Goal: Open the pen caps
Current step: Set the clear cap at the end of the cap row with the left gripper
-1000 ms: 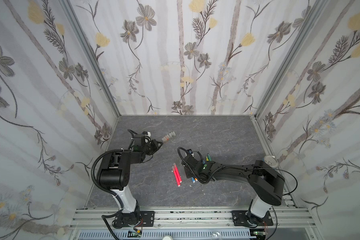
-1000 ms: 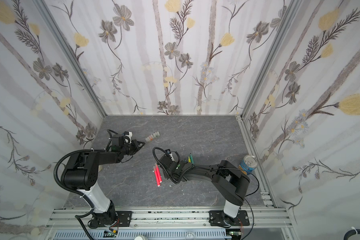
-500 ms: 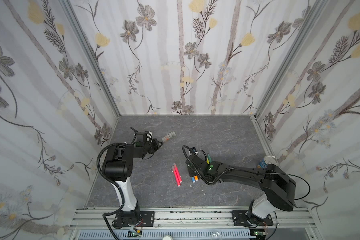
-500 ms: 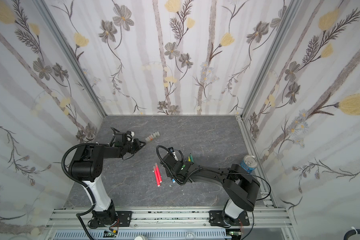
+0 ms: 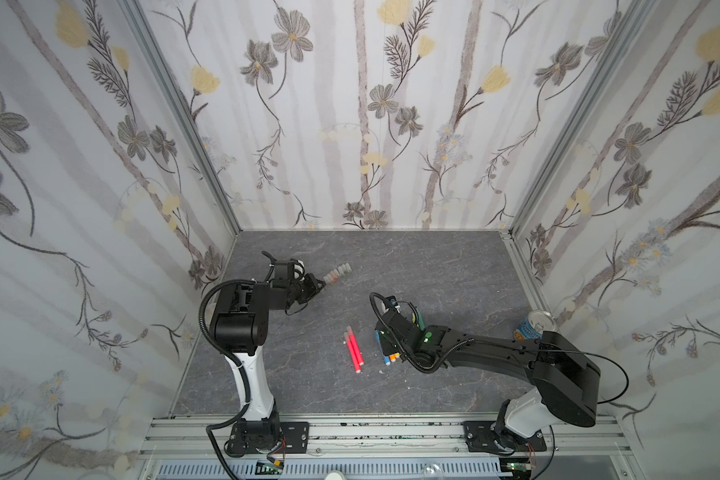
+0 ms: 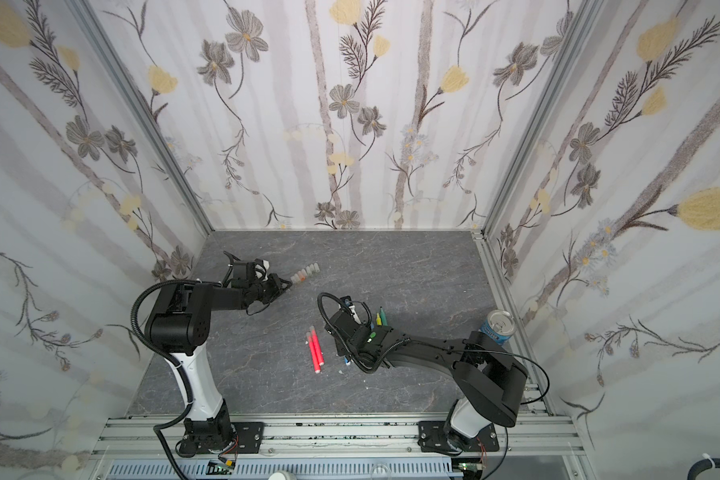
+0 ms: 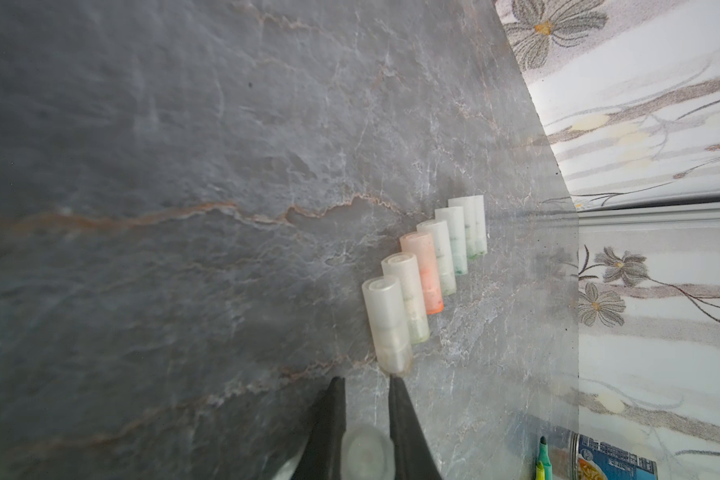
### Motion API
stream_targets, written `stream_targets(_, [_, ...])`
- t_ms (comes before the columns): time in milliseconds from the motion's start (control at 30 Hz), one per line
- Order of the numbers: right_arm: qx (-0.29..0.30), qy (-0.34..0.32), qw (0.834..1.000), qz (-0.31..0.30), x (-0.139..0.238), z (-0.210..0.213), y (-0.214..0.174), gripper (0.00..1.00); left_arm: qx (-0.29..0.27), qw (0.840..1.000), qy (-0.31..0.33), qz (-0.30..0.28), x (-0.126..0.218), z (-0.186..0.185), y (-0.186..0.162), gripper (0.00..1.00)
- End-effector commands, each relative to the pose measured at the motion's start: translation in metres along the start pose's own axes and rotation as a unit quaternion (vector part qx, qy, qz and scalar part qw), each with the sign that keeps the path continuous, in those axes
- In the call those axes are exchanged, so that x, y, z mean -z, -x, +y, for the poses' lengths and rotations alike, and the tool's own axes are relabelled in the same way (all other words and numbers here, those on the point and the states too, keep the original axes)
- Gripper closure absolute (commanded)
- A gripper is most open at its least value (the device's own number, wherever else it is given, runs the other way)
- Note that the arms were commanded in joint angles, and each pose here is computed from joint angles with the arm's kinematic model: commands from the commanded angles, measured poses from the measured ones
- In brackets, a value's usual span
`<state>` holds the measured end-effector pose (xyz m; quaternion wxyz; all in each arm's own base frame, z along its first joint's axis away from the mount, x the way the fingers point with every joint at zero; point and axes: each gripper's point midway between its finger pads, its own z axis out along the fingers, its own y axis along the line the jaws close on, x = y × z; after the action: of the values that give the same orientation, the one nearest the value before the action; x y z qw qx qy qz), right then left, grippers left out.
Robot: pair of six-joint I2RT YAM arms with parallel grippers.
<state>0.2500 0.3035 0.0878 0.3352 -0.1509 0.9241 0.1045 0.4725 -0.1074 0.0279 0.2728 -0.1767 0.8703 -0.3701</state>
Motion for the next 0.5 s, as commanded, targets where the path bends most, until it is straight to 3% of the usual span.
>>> stream_targets(0, [-0.009, 0.005, 1.000, -0.005, -0.0011, 0.0020, 0.0016, 0.65, -0.002, 1.000, 0.006, -0.001, -0.0027, 0.0042, 0.0009, 0.83])
stream_targets(467, [-0.012, 0.019, 1.000, 0.000, -0.0026, 0.0075, -0.0008, 0.65, -0.003, 1.000, 0.002, -0.008, 0.0006, 0.0007, 0.0037, 0.72])
